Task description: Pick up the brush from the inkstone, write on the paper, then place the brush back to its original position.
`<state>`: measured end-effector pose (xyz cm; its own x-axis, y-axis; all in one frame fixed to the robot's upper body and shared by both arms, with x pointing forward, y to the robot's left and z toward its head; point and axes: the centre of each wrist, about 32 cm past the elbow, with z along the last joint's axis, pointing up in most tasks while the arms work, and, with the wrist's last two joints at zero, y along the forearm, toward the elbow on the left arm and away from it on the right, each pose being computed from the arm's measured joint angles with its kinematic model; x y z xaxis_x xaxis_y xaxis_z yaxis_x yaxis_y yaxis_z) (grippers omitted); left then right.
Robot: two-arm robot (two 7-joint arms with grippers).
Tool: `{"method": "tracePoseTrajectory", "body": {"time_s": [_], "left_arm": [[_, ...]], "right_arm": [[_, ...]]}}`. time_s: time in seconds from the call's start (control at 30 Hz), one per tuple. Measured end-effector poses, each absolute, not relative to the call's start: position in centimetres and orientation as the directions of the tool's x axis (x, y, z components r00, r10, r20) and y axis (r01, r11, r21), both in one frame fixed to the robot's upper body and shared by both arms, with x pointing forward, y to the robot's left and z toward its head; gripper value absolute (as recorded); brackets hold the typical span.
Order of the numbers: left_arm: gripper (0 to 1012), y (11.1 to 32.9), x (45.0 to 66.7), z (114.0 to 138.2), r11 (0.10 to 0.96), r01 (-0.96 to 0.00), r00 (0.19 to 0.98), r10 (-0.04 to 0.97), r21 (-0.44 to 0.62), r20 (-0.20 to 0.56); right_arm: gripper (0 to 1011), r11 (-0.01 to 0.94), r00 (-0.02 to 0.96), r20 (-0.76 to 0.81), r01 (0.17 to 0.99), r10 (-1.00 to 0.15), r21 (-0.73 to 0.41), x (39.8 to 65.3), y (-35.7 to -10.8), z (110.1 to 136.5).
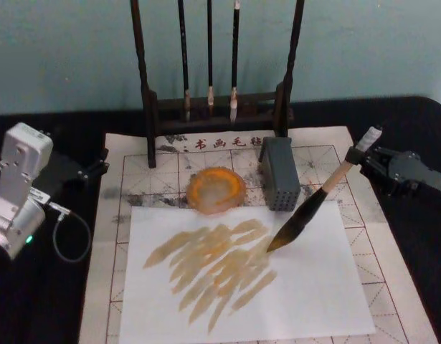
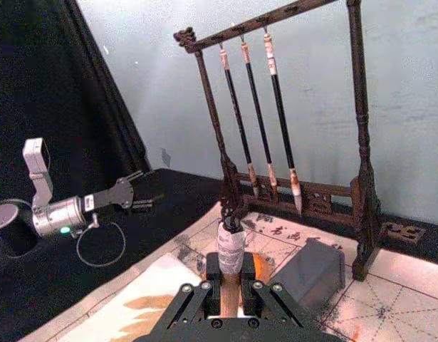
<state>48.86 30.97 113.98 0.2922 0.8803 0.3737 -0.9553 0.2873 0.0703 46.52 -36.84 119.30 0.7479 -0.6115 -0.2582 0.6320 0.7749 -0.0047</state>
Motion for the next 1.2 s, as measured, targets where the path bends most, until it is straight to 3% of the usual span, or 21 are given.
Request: {"method": "tracePoseTrajectory", "body": {"time_s": [1.2], "left_arm": [[1001, 30.97, 48.86, 113.98, 0.287, -0.955, 0.292, 0.880, 0.070, 0.374]], "right_arm": [[174, 0.791, 0.763, -0.229, 0.608, -0.605, -0.064, 46.34, -36.60, 119.30]]}}
